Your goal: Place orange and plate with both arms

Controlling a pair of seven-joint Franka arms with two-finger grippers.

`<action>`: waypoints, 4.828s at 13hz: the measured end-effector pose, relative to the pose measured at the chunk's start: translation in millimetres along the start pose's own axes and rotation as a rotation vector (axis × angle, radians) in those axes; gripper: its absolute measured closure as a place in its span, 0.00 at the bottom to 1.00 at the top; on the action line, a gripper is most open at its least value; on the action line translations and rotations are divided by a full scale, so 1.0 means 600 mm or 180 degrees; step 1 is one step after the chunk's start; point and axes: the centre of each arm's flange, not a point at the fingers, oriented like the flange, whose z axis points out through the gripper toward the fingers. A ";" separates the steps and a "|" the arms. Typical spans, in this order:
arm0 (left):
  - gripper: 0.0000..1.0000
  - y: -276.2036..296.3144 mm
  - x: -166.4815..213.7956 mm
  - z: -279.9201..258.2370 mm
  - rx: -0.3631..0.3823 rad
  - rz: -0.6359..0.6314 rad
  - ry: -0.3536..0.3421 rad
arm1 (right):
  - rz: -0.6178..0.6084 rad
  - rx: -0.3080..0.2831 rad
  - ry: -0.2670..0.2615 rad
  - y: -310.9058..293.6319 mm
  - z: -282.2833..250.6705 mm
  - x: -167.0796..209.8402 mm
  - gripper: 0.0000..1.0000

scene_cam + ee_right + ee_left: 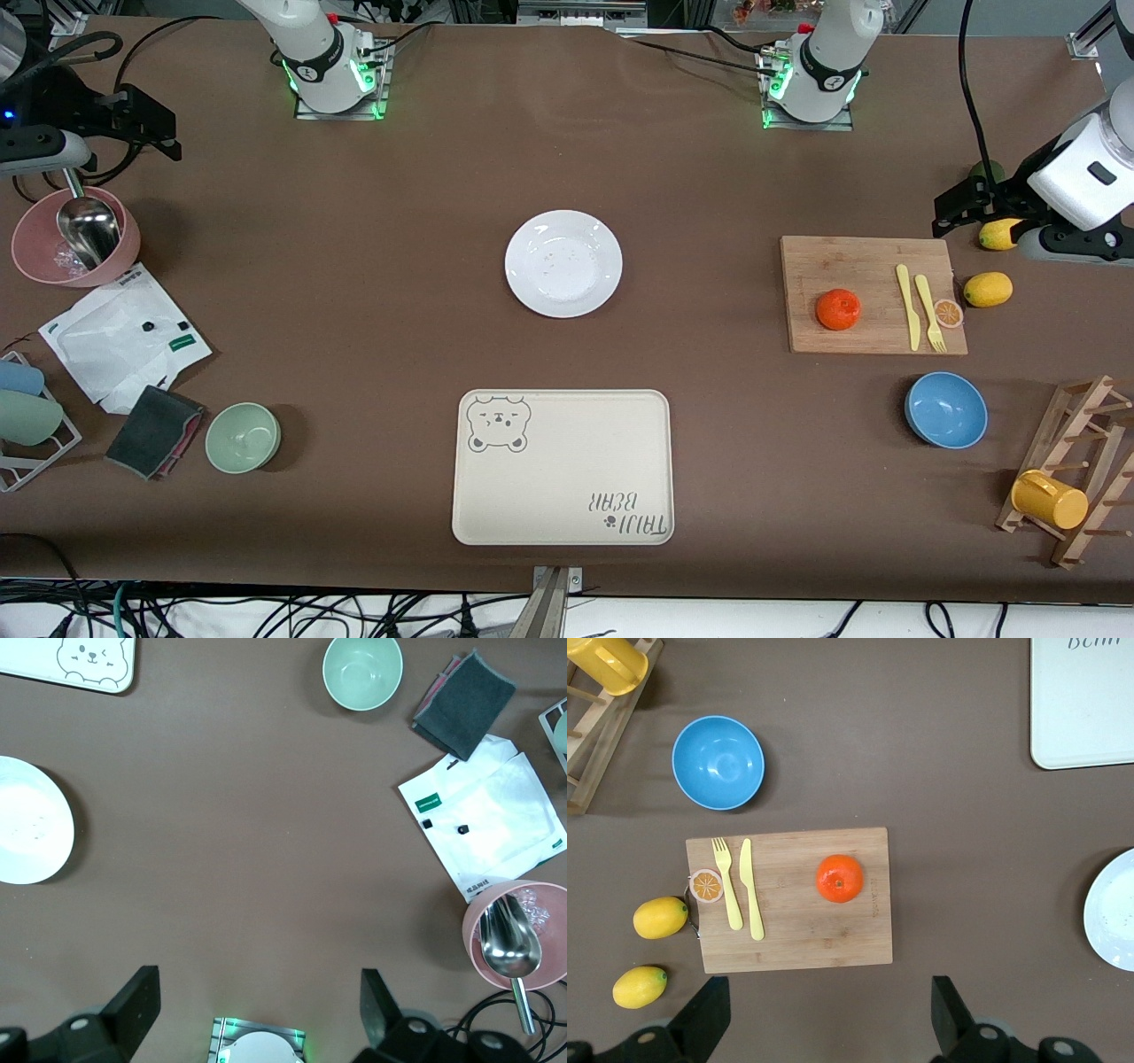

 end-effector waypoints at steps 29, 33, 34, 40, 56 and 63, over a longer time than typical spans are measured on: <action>0.00 0.011 -0.002 -0.006 0.0000 0.0023 -0.0001 | -0.0002 0.0001 -0.0033 0.000 0.012 0.004 0.00; 0.00 0.008 0.020 0.037 -0.0001 -0.0038 -0.0150 | -0.0002 0.0001 -0.0037 0.000 0.014 0.005 0.00; 0.00 0.015 0.035 0.069 -0.0001 -0.0019 -0.0258 | -0.0002 0.0002 -0.0040 0.000 0.015 0.006 0.00; 0.00 0.022 0.143 0.337 0.0046 -0.0026 -0.0598 | -0.0001 0.0004 -0.0055 0.001 0.019 0.009 0.00; 0.00 0.011 0.026 0.644 0.0269 0.0232 -0.0260 | 0.0001 0.0005 -0.0066 0.002 0.030 0.013 0.00; 0.22 -0.007 0.012 0.659 0.0258 0.0177 -0.0265 | 0.0012 0.0008 -0.0076 0.005 0.033 0.012 0.00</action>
